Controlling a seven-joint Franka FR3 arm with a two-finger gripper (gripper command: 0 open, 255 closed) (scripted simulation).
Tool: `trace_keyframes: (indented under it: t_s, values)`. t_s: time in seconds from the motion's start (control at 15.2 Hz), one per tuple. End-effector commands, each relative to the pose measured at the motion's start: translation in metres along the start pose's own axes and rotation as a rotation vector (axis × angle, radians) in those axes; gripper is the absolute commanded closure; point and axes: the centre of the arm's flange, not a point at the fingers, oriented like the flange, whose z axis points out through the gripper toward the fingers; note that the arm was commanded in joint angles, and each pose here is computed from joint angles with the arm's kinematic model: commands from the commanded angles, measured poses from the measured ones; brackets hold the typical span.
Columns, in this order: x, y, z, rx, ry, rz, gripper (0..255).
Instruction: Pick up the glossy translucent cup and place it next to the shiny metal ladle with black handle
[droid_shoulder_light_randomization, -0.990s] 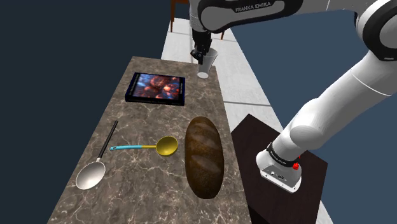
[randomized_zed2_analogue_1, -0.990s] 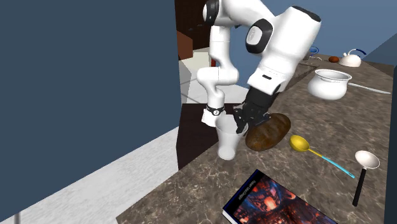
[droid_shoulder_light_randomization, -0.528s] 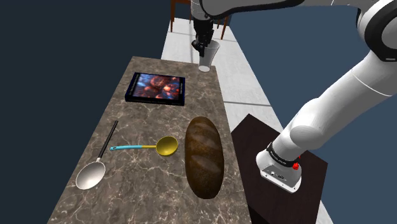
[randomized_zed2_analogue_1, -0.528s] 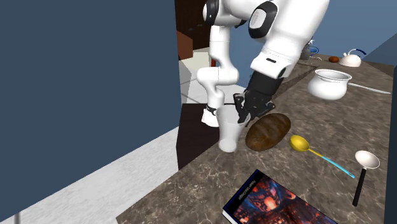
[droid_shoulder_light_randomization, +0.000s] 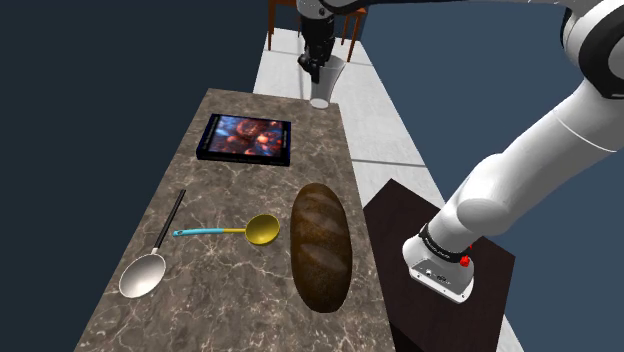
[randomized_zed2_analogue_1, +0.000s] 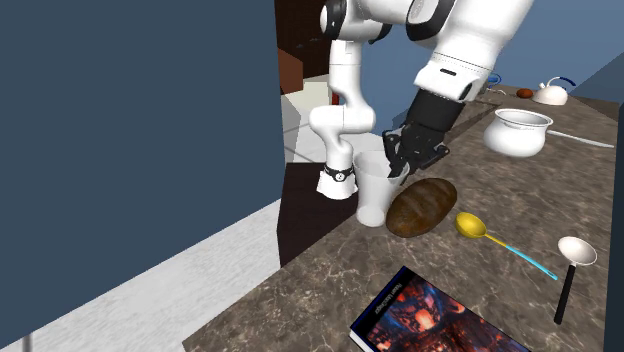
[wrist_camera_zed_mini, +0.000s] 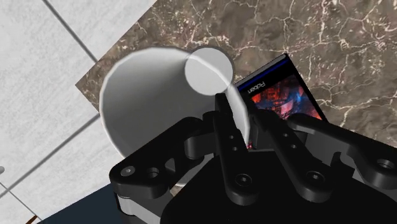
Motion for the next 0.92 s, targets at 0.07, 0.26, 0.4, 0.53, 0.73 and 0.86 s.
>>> trace_keyframes:
  t_s: [0.07,0.26,0.4,0.53,0.73,0.86]
  values:
    - [-0.012,-0.035,-0.012,0.000,0.000,0.000,255]
    - [-0.021,-0.072,-0.022,0.000,0.000,0.000,255]
    - [-0.028,-0.097,-0.029,0.000,0.000,0.000,255]
    - [-0.034,-0.122,-0.036,0.000,0.000,0.000,255]
    - [-0.044,-0.159,-0.046,0.000,0.000,0.000,255]
    - [-0.050,-0.183,-0.053,0.000,0.000,0.000,255]
